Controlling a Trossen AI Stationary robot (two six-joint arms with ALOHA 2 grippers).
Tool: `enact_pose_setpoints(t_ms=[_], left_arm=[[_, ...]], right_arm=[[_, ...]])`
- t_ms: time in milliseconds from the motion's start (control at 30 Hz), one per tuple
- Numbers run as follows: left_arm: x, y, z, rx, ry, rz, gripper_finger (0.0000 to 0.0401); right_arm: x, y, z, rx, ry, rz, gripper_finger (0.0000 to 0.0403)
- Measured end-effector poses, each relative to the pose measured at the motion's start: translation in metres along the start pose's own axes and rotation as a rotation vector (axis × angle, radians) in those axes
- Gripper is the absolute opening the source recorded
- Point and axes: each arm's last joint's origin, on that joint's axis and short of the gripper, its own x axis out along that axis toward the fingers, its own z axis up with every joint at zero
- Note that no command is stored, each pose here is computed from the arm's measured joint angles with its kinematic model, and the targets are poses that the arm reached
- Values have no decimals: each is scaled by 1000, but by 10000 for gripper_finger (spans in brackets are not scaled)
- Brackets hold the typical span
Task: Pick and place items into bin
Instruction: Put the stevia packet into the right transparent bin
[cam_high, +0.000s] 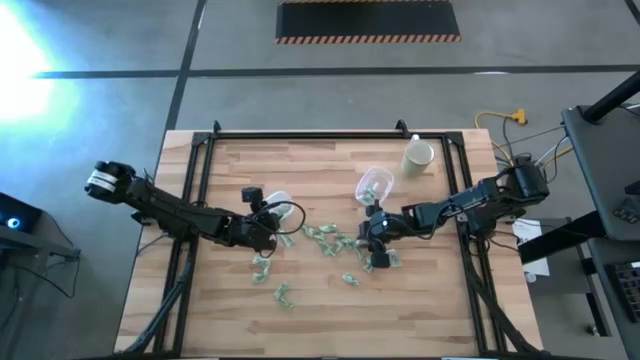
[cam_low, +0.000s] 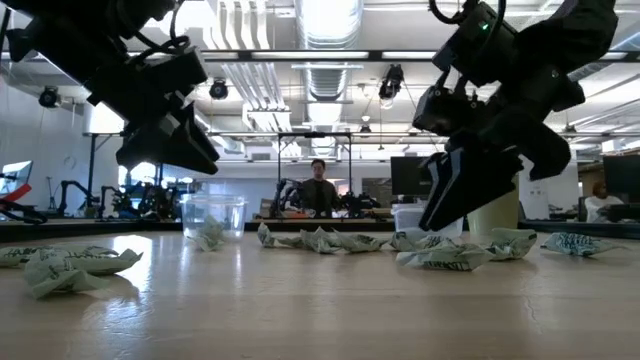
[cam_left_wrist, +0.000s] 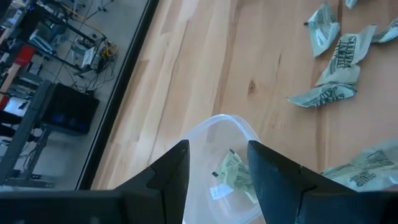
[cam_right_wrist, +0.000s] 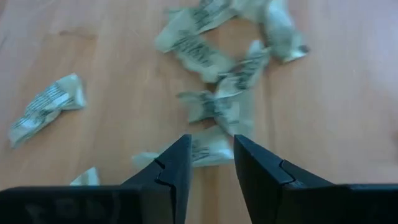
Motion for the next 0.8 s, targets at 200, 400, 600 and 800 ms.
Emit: enact_pose_setpoints(t_ms=[200,400,600,800], left_arm=[[-2,1,0,-1,-2,-1,145],[-2,0,-2,-9,9,-3,145],[-2,0,-2,-9,9,-3,145],[-2,0,-2,-9,9,-3,145]], right_arm=[[7,0,-5,10,33,26,129],[13,2,-9,7,55,25,125],[14,2,-11,-13,76,12,109],[12,2,-11,-66,79,-3,60]])
